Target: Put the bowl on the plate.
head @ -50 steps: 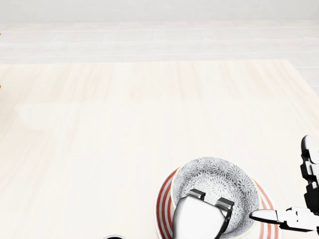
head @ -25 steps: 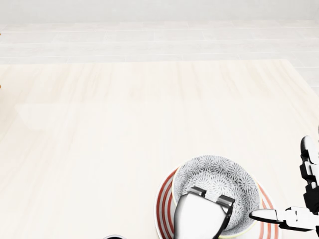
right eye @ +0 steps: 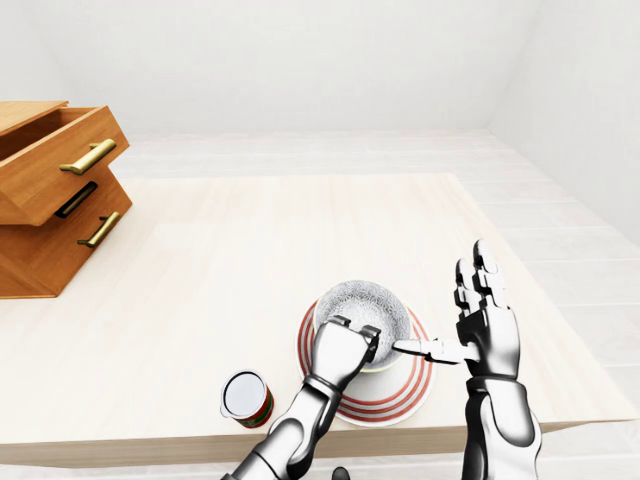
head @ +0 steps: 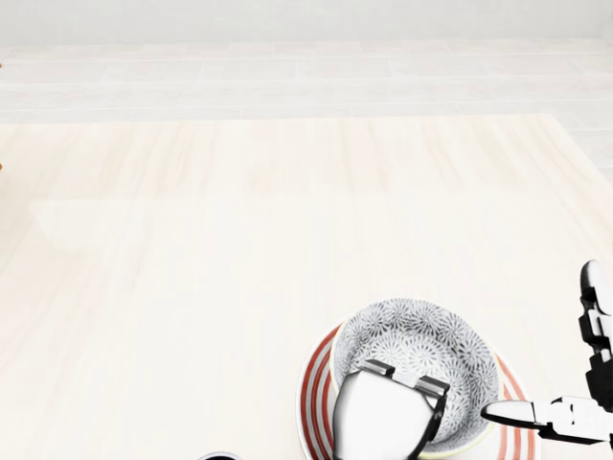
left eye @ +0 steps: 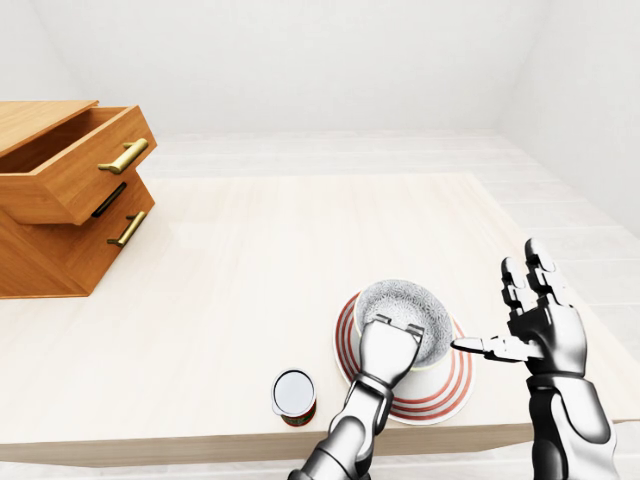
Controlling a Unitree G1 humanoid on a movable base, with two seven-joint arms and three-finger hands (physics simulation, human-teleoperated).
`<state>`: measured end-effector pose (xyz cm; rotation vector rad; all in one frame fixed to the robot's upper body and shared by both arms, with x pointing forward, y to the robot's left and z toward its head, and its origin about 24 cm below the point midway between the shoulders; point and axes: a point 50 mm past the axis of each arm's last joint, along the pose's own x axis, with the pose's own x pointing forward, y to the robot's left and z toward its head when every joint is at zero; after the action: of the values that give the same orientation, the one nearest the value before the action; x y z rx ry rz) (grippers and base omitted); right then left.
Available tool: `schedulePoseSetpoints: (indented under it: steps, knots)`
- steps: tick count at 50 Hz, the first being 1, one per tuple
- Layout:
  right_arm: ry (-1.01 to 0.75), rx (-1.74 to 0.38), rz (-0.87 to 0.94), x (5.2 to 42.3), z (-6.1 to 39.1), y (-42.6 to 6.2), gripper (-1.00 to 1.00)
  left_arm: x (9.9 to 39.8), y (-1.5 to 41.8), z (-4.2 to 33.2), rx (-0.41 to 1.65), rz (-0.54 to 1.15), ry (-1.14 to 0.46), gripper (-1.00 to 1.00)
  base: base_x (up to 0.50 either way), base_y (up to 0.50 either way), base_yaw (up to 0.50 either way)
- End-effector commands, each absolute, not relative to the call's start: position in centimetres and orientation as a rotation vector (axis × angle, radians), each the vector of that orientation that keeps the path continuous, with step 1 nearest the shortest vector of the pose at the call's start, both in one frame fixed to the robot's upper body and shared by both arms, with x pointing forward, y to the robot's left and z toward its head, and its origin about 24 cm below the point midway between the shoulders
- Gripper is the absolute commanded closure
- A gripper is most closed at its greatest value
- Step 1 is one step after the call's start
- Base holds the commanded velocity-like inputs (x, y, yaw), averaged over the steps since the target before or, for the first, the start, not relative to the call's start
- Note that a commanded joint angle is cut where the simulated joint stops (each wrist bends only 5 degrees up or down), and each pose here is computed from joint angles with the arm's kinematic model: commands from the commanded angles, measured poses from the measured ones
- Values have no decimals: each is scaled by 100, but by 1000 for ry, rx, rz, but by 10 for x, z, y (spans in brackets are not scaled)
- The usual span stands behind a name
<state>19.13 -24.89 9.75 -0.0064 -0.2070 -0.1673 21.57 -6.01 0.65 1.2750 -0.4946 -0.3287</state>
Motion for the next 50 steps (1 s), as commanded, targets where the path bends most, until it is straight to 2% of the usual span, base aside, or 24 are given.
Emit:
schedulePoseSetpoints:
  steps: [1,13,22,25,27,32,33,34,35,50]
  knots:
    - [-202,-6,-170,194,100,-249,-100,198,-52,-22,1275,-404,-373,84,0,0,0]
    - [-202,-4,-170,194,99,-249,-100,194,-53,-21,1274,-406,-386,79,0,0,0]
    - [-200,-5,-167,195,97,-248,-100,192,-54,-18,1262,-396,-399,62,0,0,0]
    - [-198,-3,-168,196,97,-248,-100,192,-53,-18,1261,-396,-397,49,0,0,0]
    - [-198,-1,-168,195,96,-248,-100,192,-53,-20,1256,-399,-385,16,0,0,0]
    - [-195,-3,-167,196,95,-248,-100,193,-53,-21,1262,-406,-380,7,0,0,0]
    - [-196,-3,-169,196,95,-248,-100,193,-53,-20,1257,-399,-384,-4,0,0,0]
    - [-195,1,-167,196,95,-249,-100,192,-53,-18,1251,-392,-391,-25,0,0,0]
    - [-194,2,-168,197,95,-249,-100,191,-53,-17,1249,-387,-397,-29,0,0,0]
    - [-196,4,-165,197,96,-247,-100,192,-52,-19,1257,-394,-392,-34,0,0,0]
